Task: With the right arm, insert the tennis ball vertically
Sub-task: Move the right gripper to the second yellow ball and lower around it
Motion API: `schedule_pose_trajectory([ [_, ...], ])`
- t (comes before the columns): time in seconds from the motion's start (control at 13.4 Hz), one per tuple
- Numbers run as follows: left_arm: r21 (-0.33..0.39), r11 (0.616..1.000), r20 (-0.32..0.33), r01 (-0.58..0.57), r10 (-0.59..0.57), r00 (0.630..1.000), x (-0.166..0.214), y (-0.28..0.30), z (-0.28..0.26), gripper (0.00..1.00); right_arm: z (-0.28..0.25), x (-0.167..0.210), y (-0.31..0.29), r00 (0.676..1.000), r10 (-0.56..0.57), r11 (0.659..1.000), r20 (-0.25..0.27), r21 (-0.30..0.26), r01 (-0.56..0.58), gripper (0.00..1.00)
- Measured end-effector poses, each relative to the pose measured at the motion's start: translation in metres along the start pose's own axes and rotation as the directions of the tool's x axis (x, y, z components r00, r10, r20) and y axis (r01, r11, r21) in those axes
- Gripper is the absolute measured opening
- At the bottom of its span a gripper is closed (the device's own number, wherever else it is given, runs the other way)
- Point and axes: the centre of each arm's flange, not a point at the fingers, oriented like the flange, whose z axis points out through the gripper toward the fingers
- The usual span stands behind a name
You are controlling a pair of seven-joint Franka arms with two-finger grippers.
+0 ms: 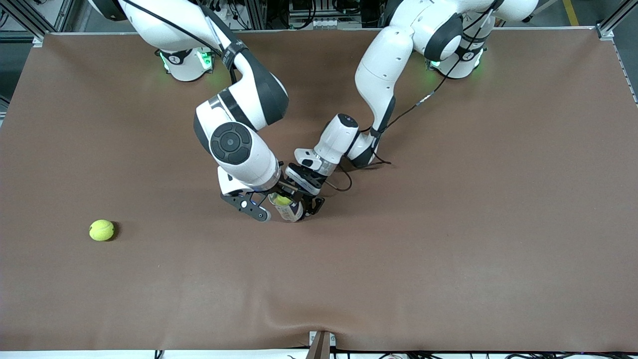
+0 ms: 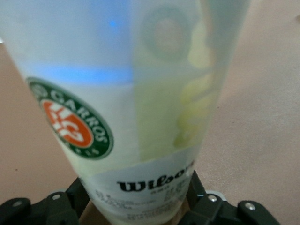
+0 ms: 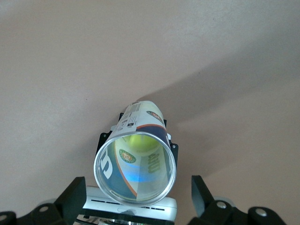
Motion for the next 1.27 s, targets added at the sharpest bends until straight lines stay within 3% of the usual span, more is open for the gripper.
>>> schedule_pose_trajectory([
  [0.45, 0.0, 1.0, 0.0, 0.0, 0.0, 1.0, 0.0, 0.0, 0.0, 0.87, -0.017, 0.013, 0.006, 1.0, 0.02, 1.0, -0.021, 0.02, -0.02, 1.0],
  [0.67, 0.0, 1.0, 0.0, 0.0, 0.0, 1.0, 0.0, 0.0, 0.0, 0.87, -0.035, 0.043, 0.032, 0.999, 0.037, 0.999, -0.012, -0.006, -0.037, 1.0],
  [0.82, 0.0, 1.0, 0.0, 0.0, 0.0, 1.0, 0.0, 0.0, 0.0, 0.87, -0.051, 0.077, 0.065, 1.0, -0.011, 0.999, 0.006, -0.032, 0.011, 1.0],
  [1.12, 0.0, 1.0, -0.001, 0.0, 0.0, 1.0, 0.001, 0.0, 0.0, 0.88, -0.086, 0.178, 0.165, 0.997, -0.079, 0.997, 0.008, -0.022, 0.079, 1.0],
  [1.27, 0.0, 1.0, -0.004, 0.0, 0.0, 1.0, 0.002, 0.0, 0.0, 0.99, -0.092, 0.221, 0.215, 0.992, -0.129, 0.991, 0.0, -0.033, 0.129, 1.0],
])
